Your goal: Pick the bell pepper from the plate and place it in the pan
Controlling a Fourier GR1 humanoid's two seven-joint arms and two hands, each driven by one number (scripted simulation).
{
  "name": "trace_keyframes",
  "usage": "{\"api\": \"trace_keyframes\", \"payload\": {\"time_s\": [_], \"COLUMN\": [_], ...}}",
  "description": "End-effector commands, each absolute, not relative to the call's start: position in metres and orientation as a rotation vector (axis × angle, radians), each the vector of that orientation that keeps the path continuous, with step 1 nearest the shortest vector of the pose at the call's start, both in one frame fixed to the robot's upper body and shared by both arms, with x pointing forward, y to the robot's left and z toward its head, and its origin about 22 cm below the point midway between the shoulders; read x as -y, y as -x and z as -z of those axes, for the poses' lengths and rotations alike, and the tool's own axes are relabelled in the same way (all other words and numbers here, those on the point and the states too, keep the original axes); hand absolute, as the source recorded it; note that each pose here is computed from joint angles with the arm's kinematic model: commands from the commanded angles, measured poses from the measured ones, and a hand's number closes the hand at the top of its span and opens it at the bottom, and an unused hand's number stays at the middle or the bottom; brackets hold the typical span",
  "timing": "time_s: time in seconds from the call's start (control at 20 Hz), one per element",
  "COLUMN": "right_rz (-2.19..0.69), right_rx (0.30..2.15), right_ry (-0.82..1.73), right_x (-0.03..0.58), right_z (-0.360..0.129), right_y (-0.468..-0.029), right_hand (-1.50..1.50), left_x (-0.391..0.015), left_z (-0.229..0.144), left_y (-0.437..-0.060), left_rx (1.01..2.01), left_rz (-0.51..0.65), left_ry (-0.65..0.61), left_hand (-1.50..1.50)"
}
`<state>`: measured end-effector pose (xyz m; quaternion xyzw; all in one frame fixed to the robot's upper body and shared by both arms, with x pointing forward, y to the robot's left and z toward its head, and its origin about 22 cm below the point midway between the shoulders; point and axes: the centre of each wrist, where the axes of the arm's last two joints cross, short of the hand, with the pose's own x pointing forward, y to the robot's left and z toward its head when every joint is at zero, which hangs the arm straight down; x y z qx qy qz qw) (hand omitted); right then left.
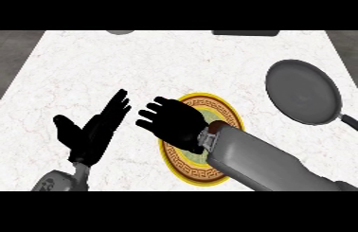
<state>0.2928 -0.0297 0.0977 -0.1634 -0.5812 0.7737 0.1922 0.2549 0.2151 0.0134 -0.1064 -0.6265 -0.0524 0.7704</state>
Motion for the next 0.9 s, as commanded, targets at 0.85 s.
{"api": "trace_keyframes", "payload": {"time_s": [0.85], "right_rz": [-2.502], "right_rx": [0.804], "right_ry": [1.018], "right_x": [-0.039], "right_z": [-0.032], "right_y": [-0.191], "right_hand": [-1.5], "left_x": [-0.214], "left_z": [-0.016], "left_y": [-0.258], "left_rx": [1.346], "left_rz": [0.116], "left_ry": [0.226], "left_hand": [0.0]}}
